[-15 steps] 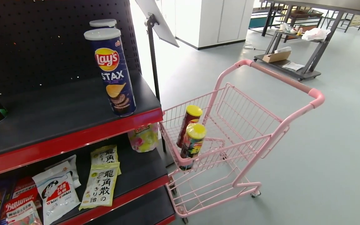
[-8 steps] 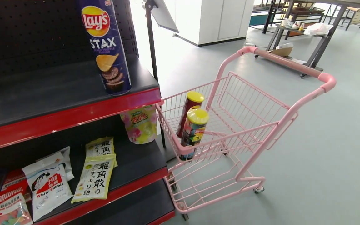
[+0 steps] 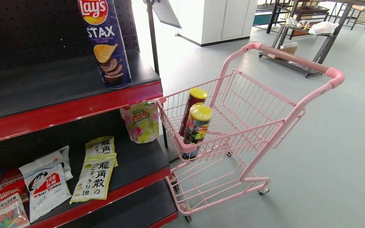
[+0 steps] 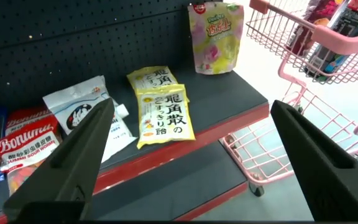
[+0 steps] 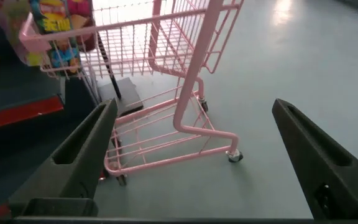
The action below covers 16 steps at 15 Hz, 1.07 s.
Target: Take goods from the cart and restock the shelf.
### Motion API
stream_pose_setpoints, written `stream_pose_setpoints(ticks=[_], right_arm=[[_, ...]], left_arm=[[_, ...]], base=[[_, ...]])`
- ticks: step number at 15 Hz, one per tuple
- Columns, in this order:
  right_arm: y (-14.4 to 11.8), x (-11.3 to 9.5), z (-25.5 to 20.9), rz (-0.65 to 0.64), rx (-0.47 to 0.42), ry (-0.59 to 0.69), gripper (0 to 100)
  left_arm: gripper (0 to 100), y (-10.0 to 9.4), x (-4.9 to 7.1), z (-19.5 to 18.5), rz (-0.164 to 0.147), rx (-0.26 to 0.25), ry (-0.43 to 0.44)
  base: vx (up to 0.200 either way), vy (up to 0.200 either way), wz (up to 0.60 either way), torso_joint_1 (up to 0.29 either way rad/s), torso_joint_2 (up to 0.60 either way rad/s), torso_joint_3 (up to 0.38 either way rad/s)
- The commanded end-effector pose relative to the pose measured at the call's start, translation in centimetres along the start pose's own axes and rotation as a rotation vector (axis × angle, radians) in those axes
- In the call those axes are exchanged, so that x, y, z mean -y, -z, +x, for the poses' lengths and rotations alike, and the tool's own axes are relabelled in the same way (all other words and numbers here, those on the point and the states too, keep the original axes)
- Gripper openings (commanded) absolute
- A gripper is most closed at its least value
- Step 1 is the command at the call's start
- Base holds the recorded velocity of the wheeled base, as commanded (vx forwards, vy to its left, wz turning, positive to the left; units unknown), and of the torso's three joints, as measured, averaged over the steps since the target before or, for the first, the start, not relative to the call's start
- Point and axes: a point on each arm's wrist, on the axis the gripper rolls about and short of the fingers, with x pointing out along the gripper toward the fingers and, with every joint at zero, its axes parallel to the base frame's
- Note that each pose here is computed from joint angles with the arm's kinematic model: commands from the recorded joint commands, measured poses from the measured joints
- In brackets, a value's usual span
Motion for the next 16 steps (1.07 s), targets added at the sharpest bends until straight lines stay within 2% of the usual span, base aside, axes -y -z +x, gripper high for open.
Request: stream_pose_setpoints(ticks=[1, 2, 3, 4, 8, 9, 12, 13, 16], right_arm=[[-18.5, -0.1, 9.0, 0.150, -0.035, -0.202, 100], [-18.7, -1.0, 12.5, 0.100, -0.096, -0.308, 100], [-17.9, -1.8, 15.8, 0.077, -0.128, -0.354, 100], [-15.8, -2.5, 19.1, 0.068, -0.185, -0.380, 100], [-10.3, -4.9, 26.1, 0.051, -0.289, -0.527, 100], [-9.2, -6.1, 28.1, -0.021, -0.262, -0.608, 100], [-8.4, -8.6, 29.9, -0.032, -0.278, -0.709, 100], [-8.2, -9.2, 31.4, -0.028, -0.280, -0.714, 100], [-7.4, -10.9, 31.6, -0.012, -0.313, -0.759, 100]], left_arm=[[100, 0.0, 0.0, 0.0, 0.001, -0.001, 0.000], [100, 0.0, 0.0, 0.0, 0.001, -0.001, 0.002], [100, 0.0, 0.0, 0.0, 0.001, -0.001, 0.002], [100, 0.0, 0.0, 0.0, -0.001, -0.001, 0.002], [100, 0.0, 0.0, 0.0, -0.001, -0.001, 0.002], [100, 0.0, 0.0, 0.0, -0.001, -0.001, 0.000], [100, 0.0, 0.0, 0.0, 0.001, -0.001, 0.000], [100, 0.0, 0.0, 0.0, 0.001, -0.001, 0.000], [100, 0.0, 0.0, 0.0, -0.001, -0.001, 0.000]], base=[[0.000, 0.000, 0.00, 0.000, 0.00, 0.000], [0.000, 0.000, 0.00, 0.000, 0.00, 0.000], [0.000, 0.000, 0.00, 0.000, 0.00, 0.000], [0.000, 0.000, 0.00, 0.000, 0.00, 0.000], [0.000, 0.000, 0.00, 0.000, 0.00, 0.000], [0.000, 0.000, 0.00, 0.000, 0.00, 0.000], [0.000, 0.000, 0.00, 0.000, 0.00, 0.000], [0.000, 0.000, 0.00, 0.000, 0.00, 0.000], [0.000, 0.000, 0.00, 0.000, 0.00, 0.000]])
